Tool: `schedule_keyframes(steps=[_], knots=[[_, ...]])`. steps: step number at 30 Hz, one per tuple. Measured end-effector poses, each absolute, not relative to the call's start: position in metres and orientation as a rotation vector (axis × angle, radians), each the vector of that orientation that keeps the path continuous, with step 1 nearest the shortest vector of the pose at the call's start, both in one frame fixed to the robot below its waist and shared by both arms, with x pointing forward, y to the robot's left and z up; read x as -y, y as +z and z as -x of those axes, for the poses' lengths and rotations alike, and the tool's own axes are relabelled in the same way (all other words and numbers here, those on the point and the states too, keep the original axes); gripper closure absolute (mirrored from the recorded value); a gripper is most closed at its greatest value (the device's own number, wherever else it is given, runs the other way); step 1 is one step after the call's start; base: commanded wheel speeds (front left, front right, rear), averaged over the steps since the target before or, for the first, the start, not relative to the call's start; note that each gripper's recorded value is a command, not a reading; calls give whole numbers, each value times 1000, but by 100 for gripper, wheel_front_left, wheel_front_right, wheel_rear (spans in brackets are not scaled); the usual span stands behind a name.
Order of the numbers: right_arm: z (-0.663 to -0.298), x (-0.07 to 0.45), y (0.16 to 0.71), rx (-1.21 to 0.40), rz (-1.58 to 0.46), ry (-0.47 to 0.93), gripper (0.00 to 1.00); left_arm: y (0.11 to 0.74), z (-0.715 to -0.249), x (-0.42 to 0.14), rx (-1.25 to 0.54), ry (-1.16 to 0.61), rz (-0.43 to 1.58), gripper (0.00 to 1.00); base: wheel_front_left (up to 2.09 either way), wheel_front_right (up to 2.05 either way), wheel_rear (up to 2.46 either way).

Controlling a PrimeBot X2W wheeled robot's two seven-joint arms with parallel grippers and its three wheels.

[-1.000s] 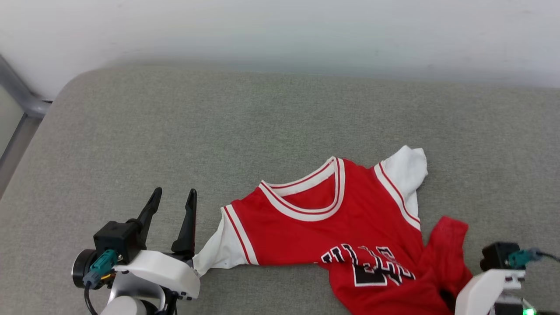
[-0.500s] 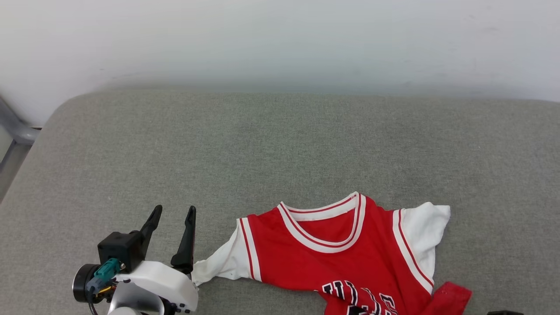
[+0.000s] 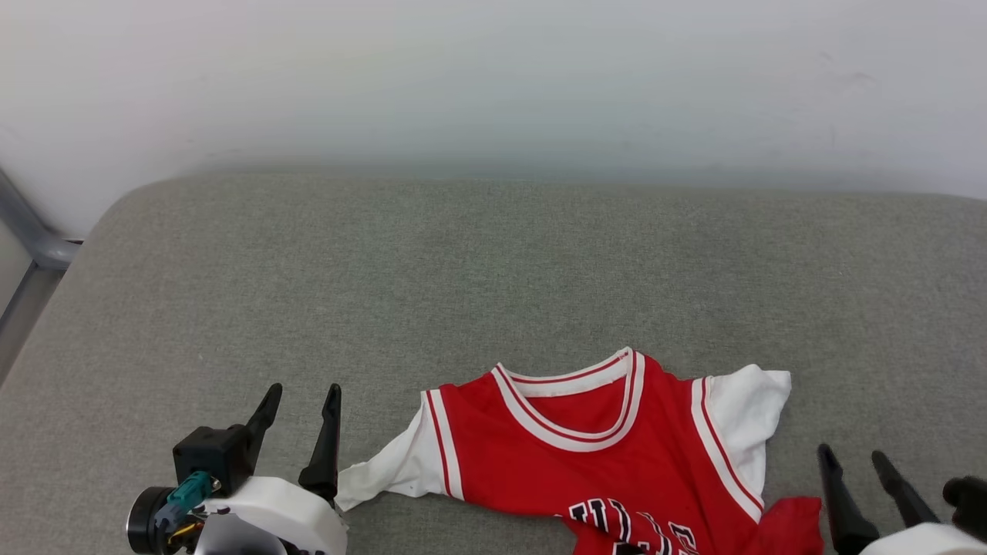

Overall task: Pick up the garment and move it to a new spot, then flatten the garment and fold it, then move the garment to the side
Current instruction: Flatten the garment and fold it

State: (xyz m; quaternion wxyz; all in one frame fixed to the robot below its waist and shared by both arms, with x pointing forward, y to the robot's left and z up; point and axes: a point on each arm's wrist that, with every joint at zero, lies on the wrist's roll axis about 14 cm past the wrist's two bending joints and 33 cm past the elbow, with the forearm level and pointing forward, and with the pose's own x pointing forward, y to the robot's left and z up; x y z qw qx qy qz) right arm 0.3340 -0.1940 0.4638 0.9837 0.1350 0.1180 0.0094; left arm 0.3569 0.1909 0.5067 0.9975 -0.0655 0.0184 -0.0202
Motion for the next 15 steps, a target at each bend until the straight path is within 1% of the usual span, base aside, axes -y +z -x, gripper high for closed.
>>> schedule_keyframes(steps=[3, 6, 9, 11, 15], knots=[[-351, 200, 474, -230, -226, 12, 0, 505, -357, -192, -39, -35, 133, 0, 0, 0, 0], [-367, 202, 472, -295, -193, 15, 0, 505, -360, -194, -36, -29, 134, 0, 0, 0, 0], [-380, 207, 459, -424, -159, 28, 0, 506, -365, -196, -29, -22, 137, 0, 0, 0, 0], [-385, 206, 446, -542, -135, 49, 0, 505, -367, -197, -27, -19, 138, 0, 0, 0, 0], [-399, 197, 433, -704, -104, 103, 0, 503, -372, -200, -26, -14, 142, 0, 0, 0, 0]])
